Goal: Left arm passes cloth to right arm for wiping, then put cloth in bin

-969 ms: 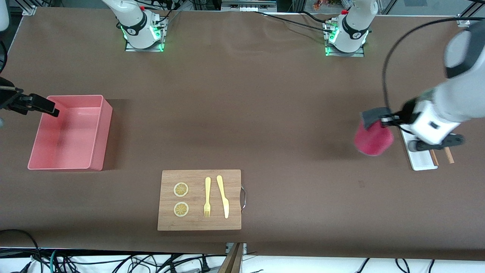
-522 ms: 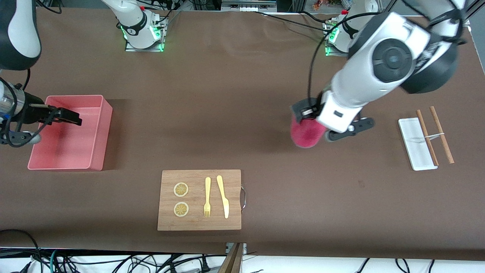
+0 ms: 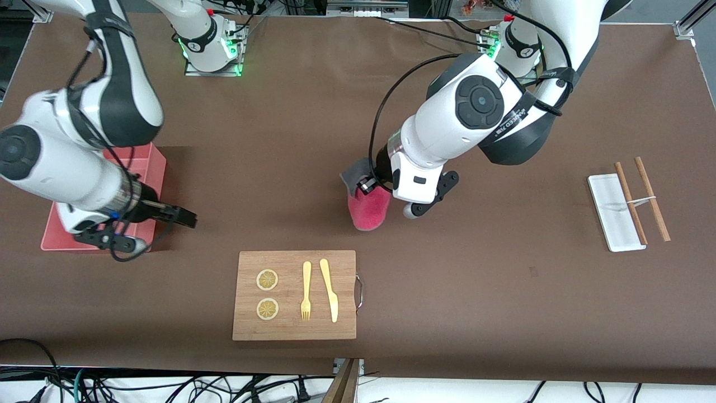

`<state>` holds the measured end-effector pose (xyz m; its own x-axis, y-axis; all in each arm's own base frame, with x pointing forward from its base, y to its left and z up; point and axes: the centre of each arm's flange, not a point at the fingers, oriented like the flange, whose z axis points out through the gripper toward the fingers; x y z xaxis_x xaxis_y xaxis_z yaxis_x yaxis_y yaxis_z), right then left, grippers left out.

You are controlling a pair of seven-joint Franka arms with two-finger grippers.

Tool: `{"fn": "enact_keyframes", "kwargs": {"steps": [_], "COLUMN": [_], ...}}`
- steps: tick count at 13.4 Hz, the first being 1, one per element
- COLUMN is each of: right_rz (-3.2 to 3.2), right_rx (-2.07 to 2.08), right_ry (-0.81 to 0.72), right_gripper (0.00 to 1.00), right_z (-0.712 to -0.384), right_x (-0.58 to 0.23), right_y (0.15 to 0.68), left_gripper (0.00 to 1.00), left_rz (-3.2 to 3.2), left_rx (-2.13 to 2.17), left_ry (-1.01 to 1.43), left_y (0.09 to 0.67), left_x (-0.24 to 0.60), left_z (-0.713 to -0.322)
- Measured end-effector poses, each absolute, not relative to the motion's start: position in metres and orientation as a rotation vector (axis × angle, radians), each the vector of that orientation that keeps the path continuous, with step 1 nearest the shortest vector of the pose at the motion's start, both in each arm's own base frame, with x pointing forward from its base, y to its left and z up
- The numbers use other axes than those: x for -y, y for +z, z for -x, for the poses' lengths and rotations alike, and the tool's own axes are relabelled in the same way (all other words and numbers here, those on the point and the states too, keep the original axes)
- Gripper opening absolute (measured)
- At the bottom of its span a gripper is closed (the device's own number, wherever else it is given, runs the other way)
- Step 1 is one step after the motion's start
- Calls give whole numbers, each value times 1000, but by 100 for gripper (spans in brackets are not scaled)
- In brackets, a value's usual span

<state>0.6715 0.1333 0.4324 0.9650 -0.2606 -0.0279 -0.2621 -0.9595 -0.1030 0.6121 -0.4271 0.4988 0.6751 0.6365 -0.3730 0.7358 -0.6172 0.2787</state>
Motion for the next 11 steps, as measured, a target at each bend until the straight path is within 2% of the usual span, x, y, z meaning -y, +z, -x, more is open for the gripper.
{"fn": "enact_keyframes", "kwargs": {"steps": [3,8,11], "right_rz": [2927,2790,2628], "right_rx": [-578,-775,-913], "right_ry": [31,-41,-11], "right_gripper": [100,100,100], "right_z": [-677,-684,-683], "right_x": [-157,-204,-232], "right_y": [410,391,387], "left_gripper": [1,1,1], "left_rz": [-2310,-2130,-2089], "left_rx": [-1177,-1261,-1283], "left_ry": [-391,-447,-448], "left_y": [511,510,502], "left_x": [428,449,454], "left_z": [-620,-622,-625]}}
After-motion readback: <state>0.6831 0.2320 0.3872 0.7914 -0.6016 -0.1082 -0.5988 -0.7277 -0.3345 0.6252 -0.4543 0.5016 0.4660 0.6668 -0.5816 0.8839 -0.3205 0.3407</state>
